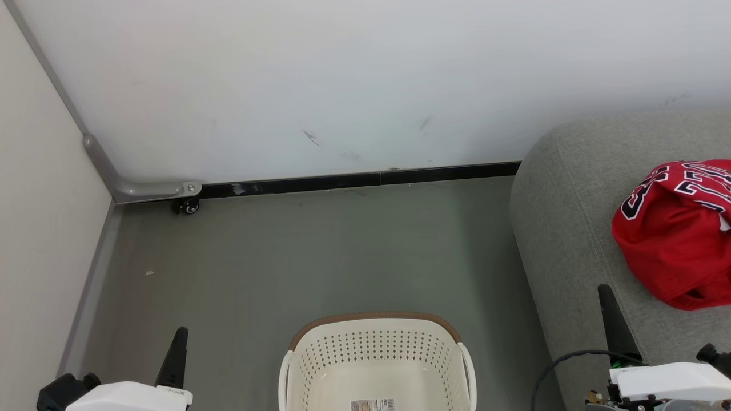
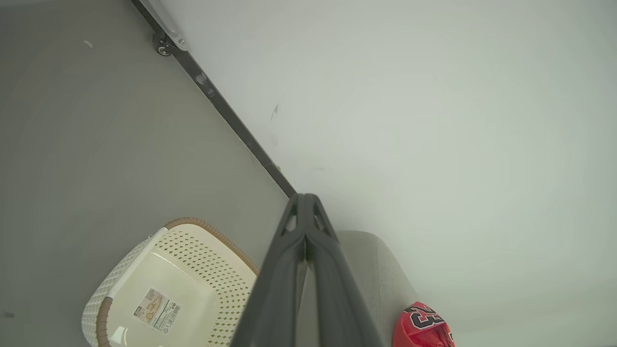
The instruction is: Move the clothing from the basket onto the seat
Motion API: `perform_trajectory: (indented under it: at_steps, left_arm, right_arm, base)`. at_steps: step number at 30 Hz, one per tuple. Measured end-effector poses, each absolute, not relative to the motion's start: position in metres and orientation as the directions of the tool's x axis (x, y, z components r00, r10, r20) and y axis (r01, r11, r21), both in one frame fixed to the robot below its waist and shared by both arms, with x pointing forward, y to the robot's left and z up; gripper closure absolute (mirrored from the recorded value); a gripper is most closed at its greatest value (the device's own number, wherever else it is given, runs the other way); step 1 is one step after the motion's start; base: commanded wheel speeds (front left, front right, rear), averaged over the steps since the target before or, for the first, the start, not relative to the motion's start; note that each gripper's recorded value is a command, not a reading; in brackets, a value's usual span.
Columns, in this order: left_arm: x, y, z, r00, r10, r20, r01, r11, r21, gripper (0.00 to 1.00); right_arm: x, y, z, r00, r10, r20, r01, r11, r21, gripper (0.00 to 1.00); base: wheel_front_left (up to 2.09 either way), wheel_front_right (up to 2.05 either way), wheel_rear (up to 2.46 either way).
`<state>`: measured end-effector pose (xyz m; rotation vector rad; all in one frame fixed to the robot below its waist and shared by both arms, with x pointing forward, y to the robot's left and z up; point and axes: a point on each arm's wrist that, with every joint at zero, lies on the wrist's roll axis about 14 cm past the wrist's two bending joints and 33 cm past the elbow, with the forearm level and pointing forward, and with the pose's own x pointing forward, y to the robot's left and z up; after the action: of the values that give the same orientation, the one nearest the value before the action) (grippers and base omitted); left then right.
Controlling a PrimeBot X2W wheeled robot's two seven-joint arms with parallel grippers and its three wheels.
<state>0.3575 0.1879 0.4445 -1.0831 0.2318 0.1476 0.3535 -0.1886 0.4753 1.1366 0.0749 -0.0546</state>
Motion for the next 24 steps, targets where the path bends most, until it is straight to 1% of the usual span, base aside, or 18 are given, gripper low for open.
perform_trajectory:
  at_steps: [7, 12, 20, 24]
  left_arm:
    - [0.364, 0.187, 0.452, 0.974, -0.011, -0.225, -0.206, 0.361, -0.91, 1.0]
    - [0.365, 0.188, 0.455, 0.978, -0.017, -0.208, -0.194, 0.288, -0.938, 1.0]
    - [0.37, 0.189, 0.464, 0.986, -0.024, -0.166, -0.16, 0.167, -0.973, 1.0]
    - [0.372, 0.19, 0.467, 0.989, -0.025, -0.144, -0.141, 0.106, -0.984, 1.0]
  right_arm:
    - [0.355, -0.194, 0.471, 0.994, -0.015, -0.105, 0.105, 0.325, 0.94, 1.0]
    - [0.363, -0.196, 0.478, 0.996, -0.024, -0.086, 0.089, 0.256, 0.963, 1.0]
    - [0.364, -0.199, 0.475, 0.995, -0.025, -0.098, 0.1, 0.145, 0.984, 1.0]
    - [0.37, -0.201, 0.481, 0.996, -0.024, -0.082, 0.084, 0.093, 0.992, 1.0]
  base:
    - [0.0, 0.0, 0.0]
    - [0.0, 0.0, 0.0]
    - [0.0, 0.0, 0.0]
    - [0.0, 0.0, 0.0]
